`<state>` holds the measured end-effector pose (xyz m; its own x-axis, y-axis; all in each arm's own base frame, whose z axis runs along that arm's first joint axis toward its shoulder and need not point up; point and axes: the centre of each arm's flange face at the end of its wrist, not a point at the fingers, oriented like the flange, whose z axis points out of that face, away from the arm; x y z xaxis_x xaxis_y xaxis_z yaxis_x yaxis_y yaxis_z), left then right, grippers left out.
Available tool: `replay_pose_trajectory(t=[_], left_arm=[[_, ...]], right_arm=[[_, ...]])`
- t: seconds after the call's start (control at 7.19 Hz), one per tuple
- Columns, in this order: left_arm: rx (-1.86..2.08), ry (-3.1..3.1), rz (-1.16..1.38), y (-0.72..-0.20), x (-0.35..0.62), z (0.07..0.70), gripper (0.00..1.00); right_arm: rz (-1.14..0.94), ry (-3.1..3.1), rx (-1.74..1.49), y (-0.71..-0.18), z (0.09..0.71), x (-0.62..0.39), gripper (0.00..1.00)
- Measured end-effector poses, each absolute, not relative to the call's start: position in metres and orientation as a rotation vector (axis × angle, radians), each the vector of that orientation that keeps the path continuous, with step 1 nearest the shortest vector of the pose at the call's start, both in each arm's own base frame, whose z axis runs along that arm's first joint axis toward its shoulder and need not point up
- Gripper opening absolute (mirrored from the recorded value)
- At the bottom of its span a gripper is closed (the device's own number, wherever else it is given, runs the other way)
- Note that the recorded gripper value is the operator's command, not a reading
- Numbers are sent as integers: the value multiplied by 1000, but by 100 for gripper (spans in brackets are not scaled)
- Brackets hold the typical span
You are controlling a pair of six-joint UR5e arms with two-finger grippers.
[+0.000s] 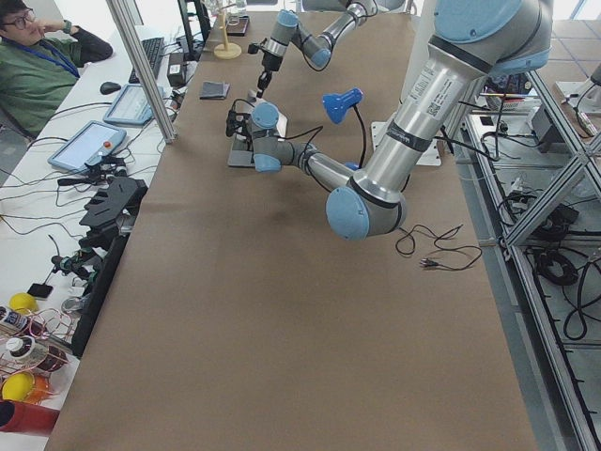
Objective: Close laptop
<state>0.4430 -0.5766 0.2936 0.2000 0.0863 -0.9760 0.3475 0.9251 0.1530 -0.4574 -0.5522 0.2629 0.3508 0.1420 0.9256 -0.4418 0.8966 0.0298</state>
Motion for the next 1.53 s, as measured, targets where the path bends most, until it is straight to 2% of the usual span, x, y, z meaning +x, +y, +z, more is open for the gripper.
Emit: replay_pose_trajectory(t=[0.7, 1.25, 1.39, 1.53], left_arm=[[423, 1218, -254, -607, 473, 330, 0], [391, 1256, -216, -595, 460, 287, 0], [338, 1250, -199, -590, 448, 269, 64], [295, 1238, -190, -583, 435, 253, 98]], right_arm=[[467, -1008, 333, -601, 302, -500, 0], [436, -1041, 296, -606, 288, -477, 0], [406, -1021, 279, -602, 295, -460, 0], [361, -978, 280, -595, 305, -437, 44]])
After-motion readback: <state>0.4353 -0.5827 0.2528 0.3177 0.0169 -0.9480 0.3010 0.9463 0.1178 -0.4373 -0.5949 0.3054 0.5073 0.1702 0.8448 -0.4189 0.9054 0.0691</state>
